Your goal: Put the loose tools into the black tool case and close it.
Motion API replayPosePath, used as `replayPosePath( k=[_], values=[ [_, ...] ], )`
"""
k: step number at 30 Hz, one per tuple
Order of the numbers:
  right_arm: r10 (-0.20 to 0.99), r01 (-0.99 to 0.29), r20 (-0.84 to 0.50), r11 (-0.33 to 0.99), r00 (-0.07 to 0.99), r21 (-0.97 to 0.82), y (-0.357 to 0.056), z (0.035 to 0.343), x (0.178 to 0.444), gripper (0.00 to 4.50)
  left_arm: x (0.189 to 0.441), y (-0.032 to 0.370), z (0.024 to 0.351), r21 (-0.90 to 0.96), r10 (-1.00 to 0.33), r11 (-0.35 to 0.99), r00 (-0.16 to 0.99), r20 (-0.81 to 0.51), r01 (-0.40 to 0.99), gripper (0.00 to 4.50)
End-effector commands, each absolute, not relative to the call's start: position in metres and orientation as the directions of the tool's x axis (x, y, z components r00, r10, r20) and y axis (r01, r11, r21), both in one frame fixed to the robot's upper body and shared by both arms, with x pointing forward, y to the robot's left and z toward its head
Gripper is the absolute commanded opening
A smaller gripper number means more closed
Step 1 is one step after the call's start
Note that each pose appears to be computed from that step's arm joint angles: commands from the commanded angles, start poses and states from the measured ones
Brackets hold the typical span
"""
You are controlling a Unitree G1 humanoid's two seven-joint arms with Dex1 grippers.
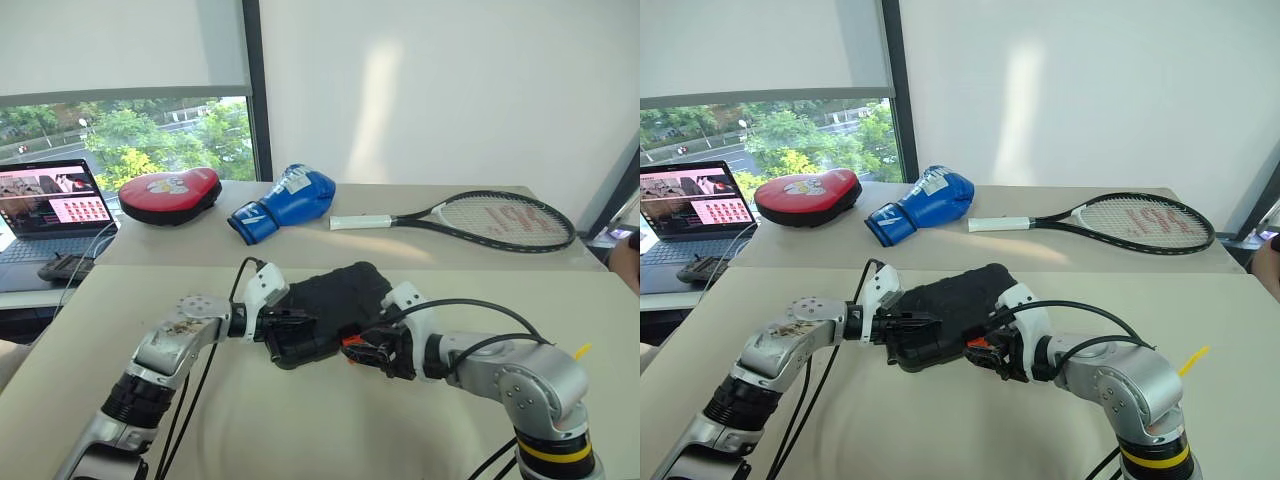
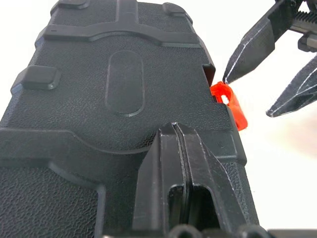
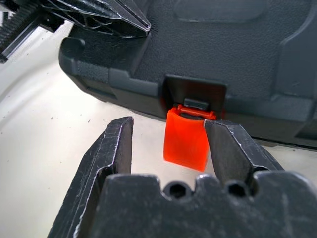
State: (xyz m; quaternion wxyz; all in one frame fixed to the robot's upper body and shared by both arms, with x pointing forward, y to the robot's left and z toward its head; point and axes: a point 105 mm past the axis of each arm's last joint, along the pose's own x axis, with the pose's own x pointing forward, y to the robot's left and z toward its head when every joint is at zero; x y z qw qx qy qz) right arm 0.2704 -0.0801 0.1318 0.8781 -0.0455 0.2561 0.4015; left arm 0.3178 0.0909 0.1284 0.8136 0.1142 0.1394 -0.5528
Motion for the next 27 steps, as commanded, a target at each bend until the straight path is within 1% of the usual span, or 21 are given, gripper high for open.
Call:
replayPosePath(
  k=[1, 3, 6, 7, 10, 20, 27],
  values=[
    [0.68, -0.743, -0.489, 0.663, 0.546, 0.093, -0.078, 0.135, 0.271, 1.66, 0.313, 0.097, 0.094, -0.04, -0.826, 0.394, 0.334, -0.453, 0.918, 0.0],
    [0.685, -0.756, -0.499, 0.649, 0.53, 0.088, -0.078, 0.135, 0.267, 1.11, 0.313, 0.098, 0.093, -0.038, -0.825, 0.397, 0.338, -0.453, 0.917, 0.0],
    [0.698, -0.77, -0.497, 0.632, 0.516, 0.089, -0.078, 0.136, 0.263, 1.11, 0.314, 0.099, 0.092, -0.036, -0.823, 0.4, 0.341, -0.454, 0.916, 0.0],
    [0.689, -0.762, -0.499, 0.642, 0.525, 0.086, -0.08, 0.136, 0.263, 1.54, 0.314, 0.099, 0.092, -0.035, -0.823, 0.4, 0.342, -0.454, 0.916, 0.0],
    [0.664, -0.732, -0.515, 0.674, 0.542, 0.098, -0.086, 0.128, 0.263, 2.42, 0.313, 0.099, 0.09, -0.035, -0.822, 0.399, 0.341, -0.455, 0.916, 0.0],
    [0.642, -0.686, -0.514, 0.715, 0.568, 0.134, -0.082, 0.114, 0.272, 2.42, 0.315, 0.101, 0.086, -0.028, -0.818, 0.399, 0.342, -0.462, 0.916, 0.0],
    [0.647, -0.685, -0.497, 0.716, 0.578, 0.134, -0.077, 0.114, 0.279, 2.42, 0.314, 0.103, 0.083, -0.02, -0.815, 0.401, 0.347, -0.464, 0.916, 0.0]
  ],
)
